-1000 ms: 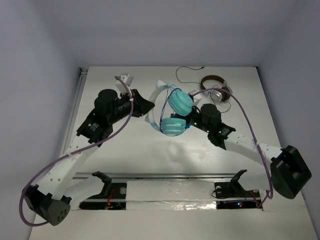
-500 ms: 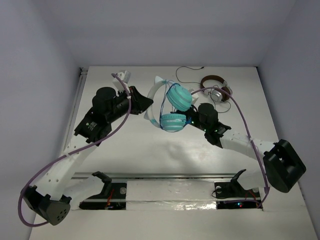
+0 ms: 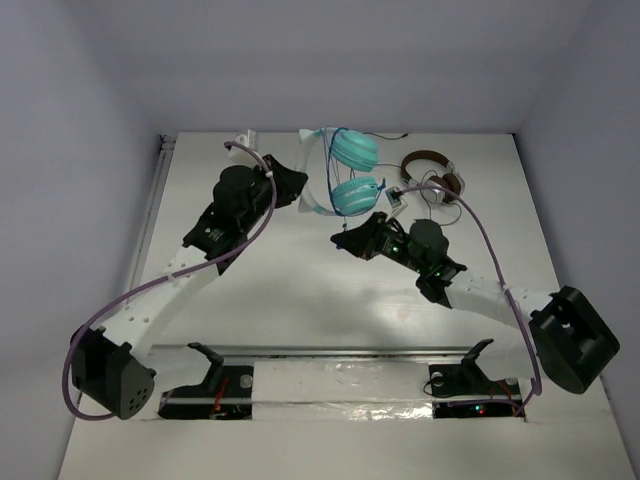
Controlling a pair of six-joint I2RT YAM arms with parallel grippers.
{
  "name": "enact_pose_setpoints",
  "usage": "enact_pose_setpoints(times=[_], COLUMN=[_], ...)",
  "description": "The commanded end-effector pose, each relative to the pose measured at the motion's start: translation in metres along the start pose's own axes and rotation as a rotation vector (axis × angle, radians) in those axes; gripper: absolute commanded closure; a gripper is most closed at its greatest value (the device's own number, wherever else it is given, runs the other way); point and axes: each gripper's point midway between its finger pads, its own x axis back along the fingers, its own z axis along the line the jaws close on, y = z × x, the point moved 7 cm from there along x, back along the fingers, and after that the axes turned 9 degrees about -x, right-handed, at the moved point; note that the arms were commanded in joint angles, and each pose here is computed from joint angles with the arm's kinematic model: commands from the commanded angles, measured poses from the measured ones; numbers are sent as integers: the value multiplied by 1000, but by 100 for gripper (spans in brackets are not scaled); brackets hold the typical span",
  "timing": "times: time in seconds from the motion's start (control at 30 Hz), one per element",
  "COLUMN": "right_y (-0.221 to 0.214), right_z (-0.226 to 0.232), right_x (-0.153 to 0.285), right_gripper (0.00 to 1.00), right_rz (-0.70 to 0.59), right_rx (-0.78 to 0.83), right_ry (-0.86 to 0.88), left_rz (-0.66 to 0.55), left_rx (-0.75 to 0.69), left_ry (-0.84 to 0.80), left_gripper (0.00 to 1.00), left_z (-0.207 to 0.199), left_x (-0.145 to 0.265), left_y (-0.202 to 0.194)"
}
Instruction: Wrap the headphones
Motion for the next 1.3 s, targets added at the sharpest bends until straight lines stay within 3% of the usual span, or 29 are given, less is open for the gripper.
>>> enact_pose_setpoints(times=[0.0,0.17,0.4,0.6,0.77,1.0,1.23,1.27], right_y=[0,-6,-13,-19,-21,-23,-25,-25], right_z=[17,16,10,-11,-14,-33,-54,-55], right_x=[5,6,-3,-14,-14,-17,-21,-20], right_gripper=[95,94,93,92,91,88,82,76], right_rz=[-25,-23,20,7,-12,-79,-146,-153], right_rx=[-180,-289,-413,-538,-619,-743,-836,-841], right_ry=[136,194,209,138,203,172,49,41], left_rz=[-262,-312,-280,-233,-166,-124,-21,-6], left_rx=[139,100,19,-57,-89,-127,-115,-117], left_ry=[14,150,259,344,390,377,352,351], left_gripper=[100,100,100,100,100,100,100,100], left_z=[-2,19,41,53,66,59,54,55], left_x=[-19,-45,-66,-64,-60,-39,-28,-28], left_y=[31,21,-19,-70,-108,-143,-174,-176])
